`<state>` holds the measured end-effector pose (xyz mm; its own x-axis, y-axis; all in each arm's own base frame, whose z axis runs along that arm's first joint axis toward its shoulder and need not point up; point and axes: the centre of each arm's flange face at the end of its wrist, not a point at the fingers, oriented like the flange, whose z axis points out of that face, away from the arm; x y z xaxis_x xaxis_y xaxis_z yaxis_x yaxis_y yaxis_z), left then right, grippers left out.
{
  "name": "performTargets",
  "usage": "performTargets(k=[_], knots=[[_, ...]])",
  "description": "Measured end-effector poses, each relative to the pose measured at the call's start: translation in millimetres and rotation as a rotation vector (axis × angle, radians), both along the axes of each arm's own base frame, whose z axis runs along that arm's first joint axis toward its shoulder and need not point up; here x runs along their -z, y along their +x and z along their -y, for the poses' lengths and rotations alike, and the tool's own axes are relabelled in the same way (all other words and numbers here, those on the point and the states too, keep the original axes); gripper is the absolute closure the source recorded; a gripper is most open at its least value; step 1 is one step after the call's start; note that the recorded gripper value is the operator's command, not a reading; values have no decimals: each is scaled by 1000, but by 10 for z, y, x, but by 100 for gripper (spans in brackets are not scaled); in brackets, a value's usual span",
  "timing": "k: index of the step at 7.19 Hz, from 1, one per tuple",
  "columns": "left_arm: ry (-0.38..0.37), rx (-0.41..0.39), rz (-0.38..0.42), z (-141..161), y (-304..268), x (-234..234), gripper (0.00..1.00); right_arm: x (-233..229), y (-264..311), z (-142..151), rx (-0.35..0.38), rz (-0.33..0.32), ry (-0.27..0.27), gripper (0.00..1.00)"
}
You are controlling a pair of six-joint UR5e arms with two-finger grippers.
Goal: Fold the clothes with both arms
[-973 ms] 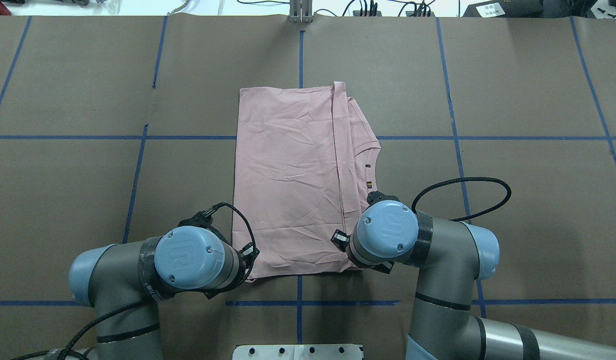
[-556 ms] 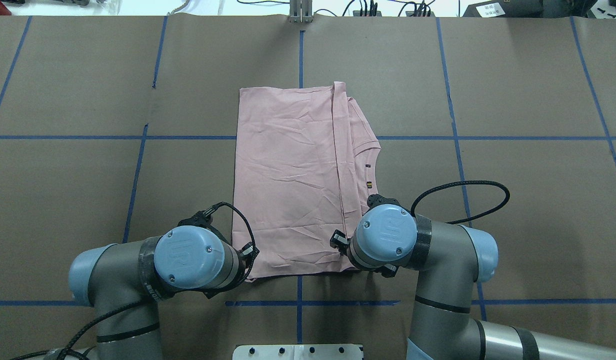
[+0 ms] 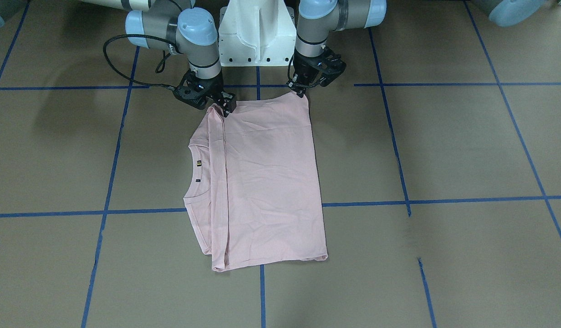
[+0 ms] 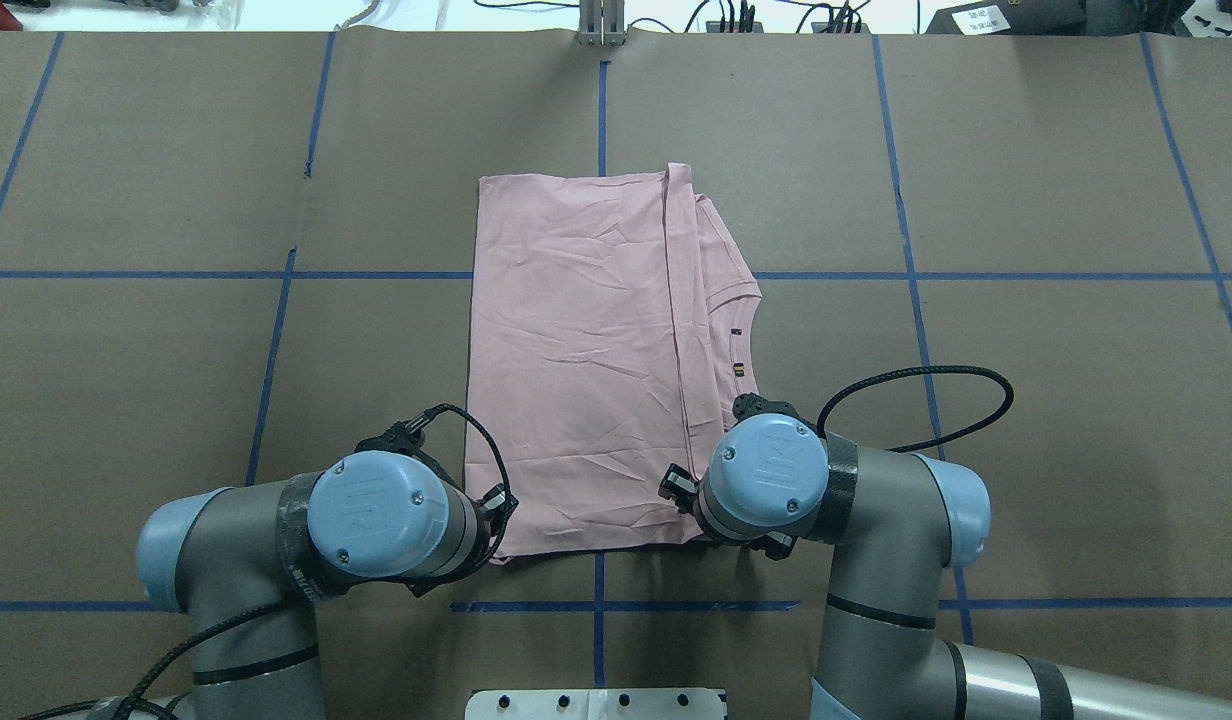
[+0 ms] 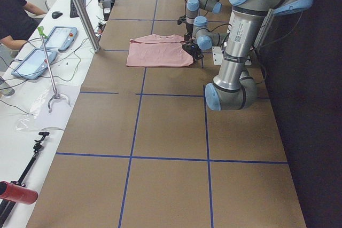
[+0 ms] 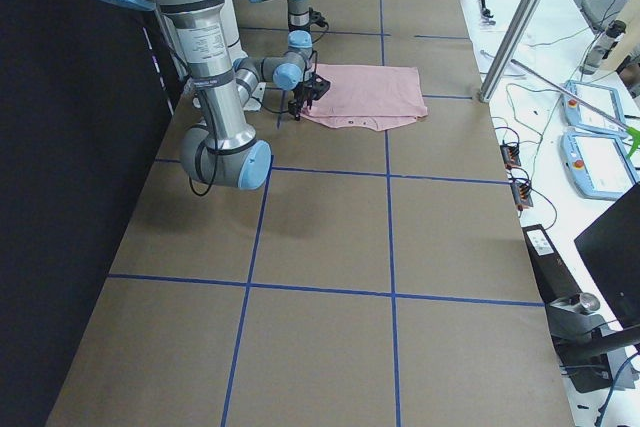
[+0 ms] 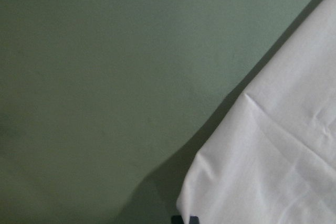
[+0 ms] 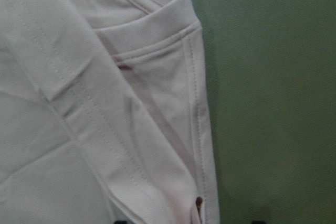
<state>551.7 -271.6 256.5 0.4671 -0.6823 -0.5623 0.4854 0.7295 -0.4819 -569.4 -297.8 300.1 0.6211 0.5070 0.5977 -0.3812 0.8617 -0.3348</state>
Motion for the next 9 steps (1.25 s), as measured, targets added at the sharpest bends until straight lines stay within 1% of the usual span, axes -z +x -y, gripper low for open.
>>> performTargets(k=[8,9], knots=[[-1,-1,0,-2,0,-3,100,50,55,33,-2,11,3,100],[-1,-2,1,-6,0,-9,100,96,77,38,-7,22,6,100]])
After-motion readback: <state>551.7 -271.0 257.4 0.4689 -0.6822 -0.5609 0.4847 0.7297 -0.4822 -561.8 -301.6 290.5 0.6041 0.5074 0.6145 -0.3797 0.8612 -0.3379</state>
